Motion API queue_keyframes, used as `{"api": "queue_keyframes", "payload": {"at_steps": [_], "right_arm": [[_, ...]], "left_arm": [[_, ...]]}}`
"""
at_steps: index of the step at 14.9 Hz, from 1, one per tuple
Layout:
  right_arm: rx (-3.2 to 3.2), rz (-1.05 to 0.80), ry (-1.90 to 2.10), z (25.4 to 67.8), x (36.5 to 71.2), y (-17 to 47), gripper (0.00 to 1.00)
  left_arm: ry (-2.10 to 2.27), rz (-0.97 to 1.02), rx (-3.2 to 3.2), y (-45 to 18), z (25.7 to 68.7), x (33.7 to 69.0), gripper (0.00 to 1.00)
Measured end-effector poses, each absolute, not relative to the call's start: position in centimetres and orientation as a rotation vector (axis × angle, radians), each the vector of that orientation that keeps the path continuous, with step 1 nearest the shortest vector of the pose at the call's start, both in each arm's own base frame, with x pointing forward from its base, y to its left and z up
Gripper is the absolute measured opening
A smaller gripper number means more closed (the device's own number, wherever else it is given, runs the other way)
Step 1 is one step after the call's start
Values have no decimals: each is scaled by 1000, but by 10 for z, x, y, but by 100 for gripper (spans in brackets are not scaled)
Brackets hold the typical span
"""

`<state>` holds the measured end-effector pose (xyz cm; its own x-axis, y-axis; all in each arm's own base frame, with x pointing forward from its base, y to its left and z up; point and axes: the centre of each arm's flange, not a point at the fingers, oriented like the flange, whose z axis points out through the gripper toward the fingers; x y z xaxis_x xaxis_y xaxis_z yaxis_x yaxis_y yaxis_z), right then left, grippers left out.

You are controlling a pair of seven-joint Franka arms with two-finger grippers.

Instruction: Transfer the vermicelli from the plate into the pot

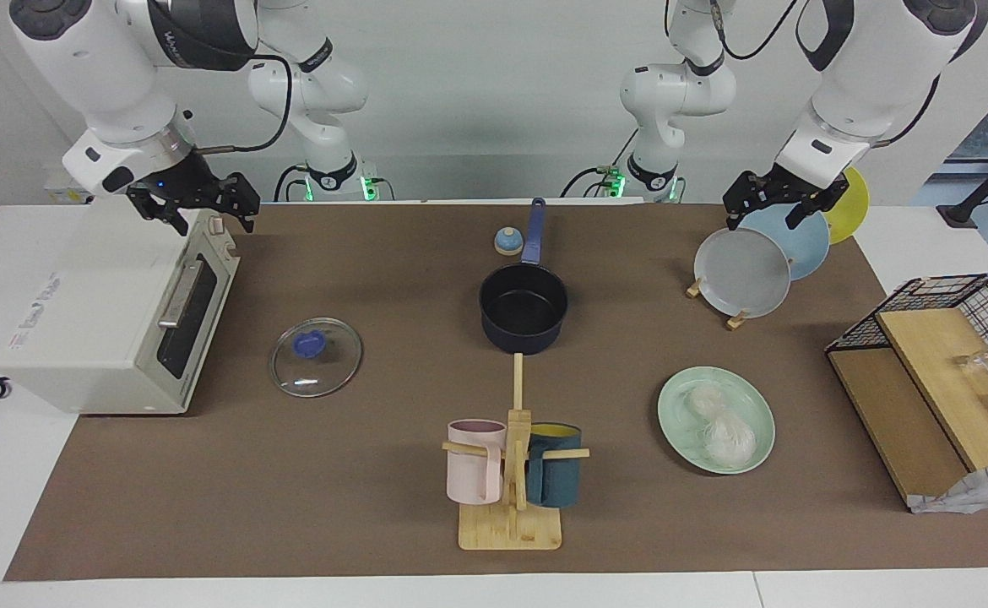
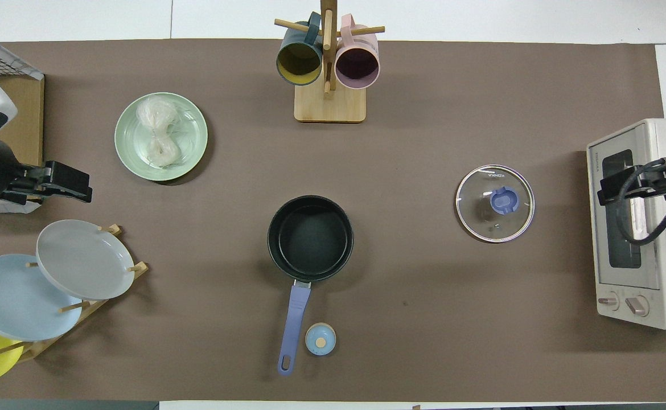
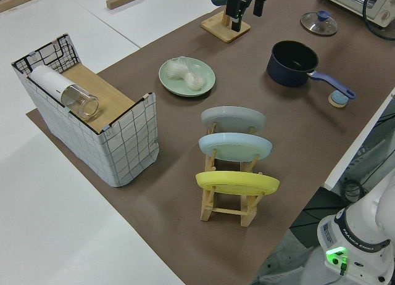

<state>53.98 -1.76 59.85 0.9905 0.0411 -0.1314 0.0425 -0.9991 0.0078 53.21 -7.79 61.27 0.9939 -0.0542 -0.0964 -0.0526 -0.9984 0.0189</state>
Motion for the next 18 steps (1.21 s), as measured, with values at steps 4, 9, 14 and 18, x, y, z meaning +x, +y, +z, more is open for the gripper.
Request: {"api": "queue_keyframes", "payload": {"at_steps": [4,9,14,18], "right_arm": [[3124,-206,66,598,540,-17,100],[3123,-205,67,598,540,-17,100],[3145,-71,73,587,552,-13,100],[3158,-61,152,535,561,18,100]], "left_arm": [[-76,-125,3120,-78,614,534,100],[11,-27,3115,-81,605,550,100],[35,-16,3104,-90,465,635,100],[35,2,3099,-97,349,679,100]]}}
